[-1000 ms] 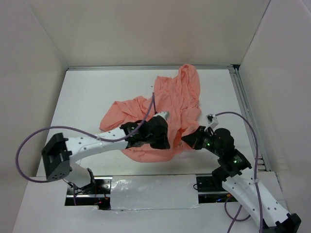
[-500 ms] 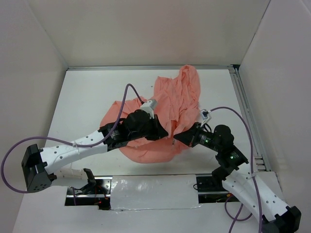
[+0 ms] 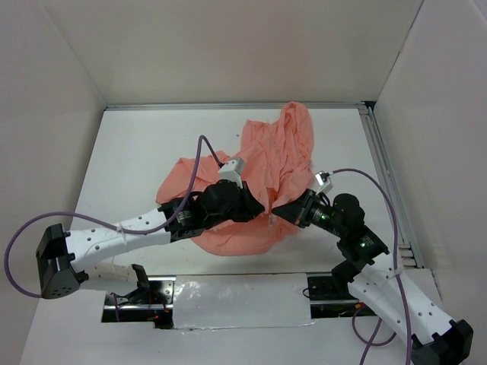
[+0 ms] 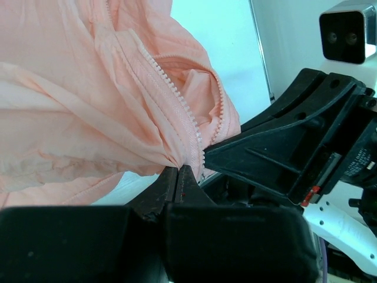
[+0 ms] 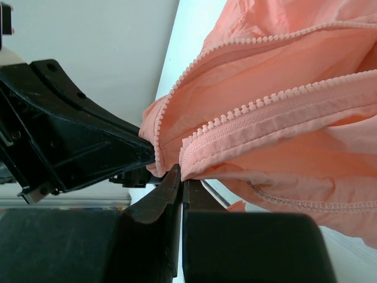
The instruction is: Zip up the jacket
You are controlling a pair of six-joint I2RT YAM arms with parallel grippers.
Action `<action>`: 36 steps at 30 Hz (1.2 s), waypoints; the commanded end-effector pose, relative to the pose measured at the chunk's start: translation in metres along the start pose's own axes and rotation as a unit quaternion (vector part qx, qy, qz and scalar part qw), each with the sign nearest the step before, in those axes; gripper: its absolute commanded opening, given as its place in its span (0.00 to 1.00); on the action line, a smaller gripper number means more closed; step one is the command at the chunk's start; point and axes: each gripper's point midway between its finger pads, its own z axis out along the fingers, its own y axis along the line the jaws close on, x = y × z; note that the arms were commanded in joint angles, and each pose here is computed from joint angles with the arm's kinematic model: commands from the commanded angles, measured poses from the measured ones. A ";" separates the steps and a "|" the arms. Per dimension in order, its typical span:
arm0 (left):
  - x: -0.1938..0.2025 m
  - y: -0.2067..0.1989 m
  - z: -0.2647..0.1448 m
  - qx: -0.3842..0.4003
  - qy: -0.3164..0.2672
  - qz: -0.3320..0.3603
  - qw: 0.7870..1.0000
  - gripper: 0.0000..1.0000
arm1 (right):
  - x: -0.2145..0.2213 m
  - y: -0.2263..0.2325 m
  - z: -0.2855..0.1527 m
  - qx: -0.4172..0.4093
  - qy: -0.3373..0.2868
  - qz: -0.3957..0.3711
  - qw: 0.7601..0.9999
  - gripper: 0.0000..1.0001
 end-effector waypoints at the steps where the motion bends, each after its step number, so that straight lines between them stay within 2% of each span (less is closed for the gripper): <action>1: -0.013 -0.006 0.003 -0.006 -0.040 -0.016 0.999 0.00 | -0.011 0.018 -0.004 -0.011 -0.017 0.019 1.000 0.00; 8: -0.010 -0.004 0.011 -0.031 -0.042 -0.013 0.999 0.00 | -0.009 0.009 -0.003 0.025 -0.008 0.044 0.999 0.00; 20: -0.011 -0.008 0.011 -0.017 -0.043 -0.007 0.999 0.00 | -0.006 -0.005 0.001 0.053 -0.007 0.057 0.997 0.00; 36: -0.006 -0.010 0.016 -0.019 -0.032 -0.010 0.999 0.00 | -0.008 0.005 0.007 0.026 -0.007 0.049 0.998 0.00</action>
